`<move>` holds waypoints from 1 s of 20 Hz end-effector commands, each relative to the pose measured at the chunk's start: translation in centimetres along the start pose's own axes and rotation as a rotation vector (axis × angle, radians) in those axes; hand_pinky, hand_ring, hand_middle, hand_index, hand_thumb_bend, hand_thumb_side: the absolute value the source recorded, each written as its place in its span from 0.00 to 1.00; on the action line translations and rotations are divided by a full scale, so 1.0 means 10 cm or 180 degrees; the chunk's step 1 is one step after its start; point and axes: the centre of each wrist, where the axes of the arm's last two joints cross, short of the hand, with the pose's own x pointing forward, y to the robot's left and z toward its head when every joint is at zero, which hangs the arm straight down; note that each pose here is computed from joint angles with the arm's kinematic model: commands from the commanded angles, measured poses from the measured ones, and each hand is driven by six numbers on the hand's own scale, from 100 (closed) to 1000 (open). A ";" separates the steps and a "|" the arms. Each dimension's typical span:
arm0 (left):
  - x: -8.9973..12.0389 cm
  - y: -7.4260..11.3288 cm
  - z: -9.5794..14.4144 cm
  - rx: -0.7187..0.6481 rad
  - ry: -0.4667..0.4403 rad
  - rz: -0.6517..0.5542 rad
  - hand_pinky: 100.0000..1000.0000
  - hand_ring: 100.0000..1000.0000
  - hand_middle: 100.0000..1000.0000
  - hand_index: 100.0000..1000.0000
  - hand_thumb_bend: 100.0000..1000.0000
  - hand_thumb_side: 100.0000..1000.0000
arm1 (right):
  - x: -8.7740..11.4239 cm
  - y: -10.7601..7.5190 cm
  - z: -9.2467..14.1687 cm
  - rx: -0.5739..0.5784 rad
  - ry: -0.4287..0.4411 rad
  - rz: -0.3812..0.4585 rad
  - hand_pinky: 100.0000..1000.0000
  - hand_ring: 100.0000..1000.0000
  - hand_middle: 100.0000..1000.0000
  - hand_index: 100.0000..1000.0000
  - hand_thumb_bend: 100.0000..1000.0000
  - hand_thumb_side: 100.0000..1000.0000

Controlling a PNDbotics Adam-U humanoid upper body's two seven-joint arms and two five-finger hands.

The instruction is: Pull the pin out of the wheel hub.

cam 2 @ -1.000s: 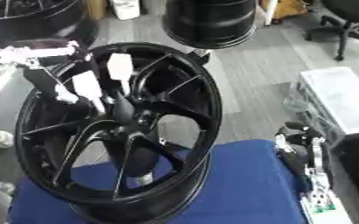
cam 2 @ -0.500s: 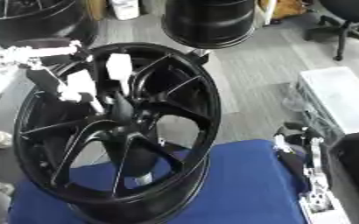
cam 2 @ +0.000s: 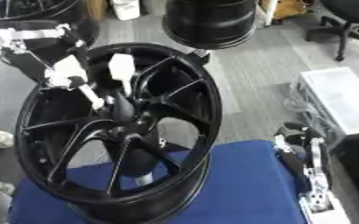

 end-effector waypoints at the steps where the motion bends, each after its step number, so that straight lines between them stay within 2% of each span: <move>1: 0.12 0.34 0.37 0.0115 -0.0048 -0.0297 0.45 0.29 0.31 0.43 0.21 0.13 | 0.01 -0.07 -0.04 -0.0041 -0.0037 0.0031 0.62 0.53 0.64 0.67 0.00 0.35; 5: 0.19 0.57 0.85 0.0461 0.0088 -0.0488 0.46 0.28 0.31 0.43 0.21 0.13 | -0.01 -0.10 -0.02 -0.0058 -0.0007 0.0065 0.62 0.53 0.64 0.67 0.00 0.36; 7: 0.14 0.58 1.15 0.0608 0.0293 -0.0531 0.46 0.28 0.31 0.43 0.22 0.12 | -0.03 -0.12 -0.01 -0.0074 0.0006 0.0084 0.62 0.53 0.64 0.67 0.00 0.36; 9: 0.05 0.51 1.45 0.0707 0.0552 -0.0511 0.46 0.28 0.31 0.44 0.22 0.12 | -0.04 -0.13 -0.01 -0.0085 0.0018 0.0101 0.62 0.53 0.64 0.67 0.00 0.35; 11: -0.11 0.35 1.74 0.0736 0.0887 -0.0415 0.46 0.28 0.31 0.44 0.23 0.11 | -0.04 -0.14 0.00 -0.0090 0.0022 0.0113 0.62 0.53 0.64 0.67 0.00 0.35; 13: -0.28 0.18 1.92 0.0713 0.1184 -0.0286 0.46 0.29 0.32 0.44 0.23 0.11 | -0.05 -0.15 0.00 -0.0093 0.0030 0.0120 0.62 0.53 0.64 0.67 0.00 0.35; 17: -0.73 -0.29 2.13 0.0534 0.1806 0.0085 0.47 0.30 0.33 0.46 0.26 0.11 | -0.05 -0.13 0.02 -0.0086 0.0043 0.0105 0.62 0.53 0.64 0.67 0.00 0.35; 18: -0.84 -0.42 2.15 0.0476 0.1943 0.0152 0.49 0.33 0.36 0.49 0.27 0.13 | -0.05 -0.12 0.02 -0.0087 0.0045 0.0099 0.62 0.53 0.64 0.67 0.00 0.35; 19: -0.95 -0.56 2.15 0.0425 0.2067 0.0214 0.55 0.40 0.44 0.57 0.34 0.19 | -0.05 -0.12 0.02 -0.0090 0.0048 0.0093 0.62 0.53 0.64 0.67 0.00 0.35; 20: -1.04 -0.69 2.15 0.0389 0.2169 0.0261 0.58 0.45 0.49 0.62 0.37 0.21 | -0.05 -0.12 0.02 -0.0094 0.0051 0.0087 0.62 0.53 0.64 0.67 0.00 0.35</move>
